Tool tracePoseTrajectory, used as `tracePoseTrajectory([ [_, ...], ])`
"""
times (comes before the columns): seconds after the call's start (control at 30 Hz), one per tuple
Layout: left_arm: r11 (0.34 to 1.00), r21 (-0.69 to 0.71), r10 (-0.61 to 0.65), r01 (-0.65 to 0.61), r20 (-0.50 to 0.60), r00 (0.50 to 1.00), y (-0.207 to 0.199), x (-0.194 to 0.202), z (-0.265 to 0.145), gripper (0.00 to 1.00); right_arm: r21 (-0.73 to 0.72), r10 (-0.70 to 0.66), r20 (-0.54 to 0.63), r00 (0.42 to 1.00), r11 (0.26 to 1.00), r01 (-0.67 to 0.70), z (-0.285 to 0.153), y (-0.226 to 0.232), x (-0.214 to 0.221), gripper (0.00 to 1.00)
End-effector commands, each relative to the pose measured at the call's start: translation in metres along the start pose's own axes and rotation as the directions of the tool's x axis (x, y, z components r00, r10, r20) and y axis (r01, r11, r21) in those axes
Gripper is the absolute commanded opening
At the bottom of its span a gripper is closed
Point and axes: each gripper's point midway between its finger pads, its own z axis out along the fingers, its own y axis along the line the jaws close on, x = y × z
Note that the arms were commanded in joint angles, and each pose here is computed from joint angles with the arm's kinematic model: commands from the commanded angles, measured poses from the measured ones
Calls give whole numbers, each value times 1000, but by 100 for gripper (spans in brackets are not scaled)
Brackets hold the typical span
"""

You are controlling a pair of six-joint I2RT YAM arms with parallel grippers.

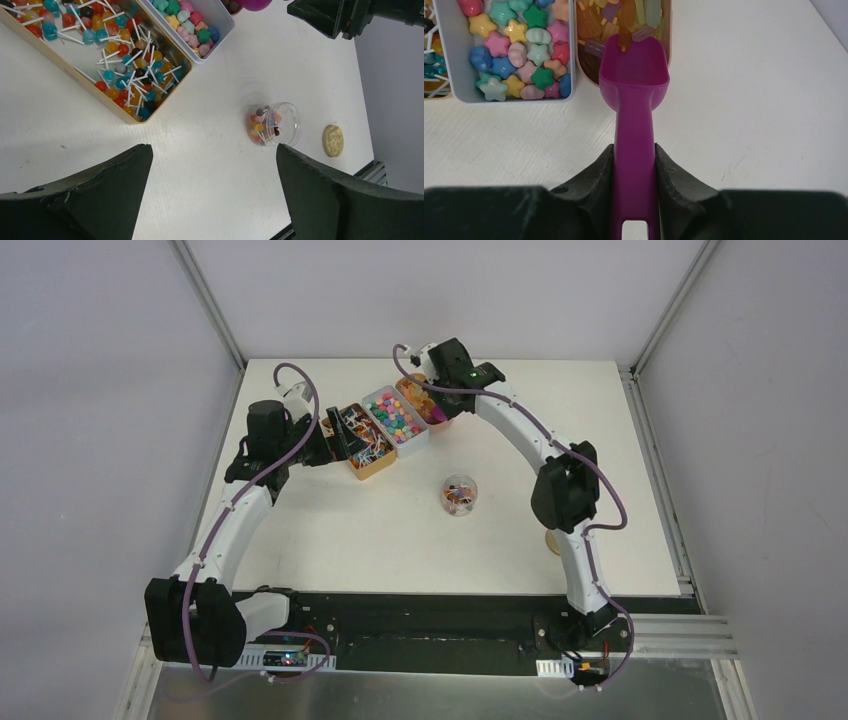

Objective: Pack the candies
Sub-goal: Scoop the fake candies from the storage box.

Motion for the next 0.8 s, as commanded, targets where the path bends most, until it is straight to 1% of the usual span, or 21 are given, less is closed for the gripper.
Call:
tracePoseTrajectory([
  [0.0, 998, 29, 58, -60, 71, 996, -17, -24, -7, 99, -15, 8, 20, 1000, 1000, -8, 2, -3, -9, 0],
  [0.3, 998, 22, 57, -58, 70, 996, -15, -24, -6, 99, -33, 20, 17, 1000, 999, -19, 17, 5, 1, 0],
  [0.77, 998, 11, 56, -57, 72, 996, -13, -25, -7, 99, -28, 52, 24, 998, 998, -51, 29, 5, 14, 0],
])
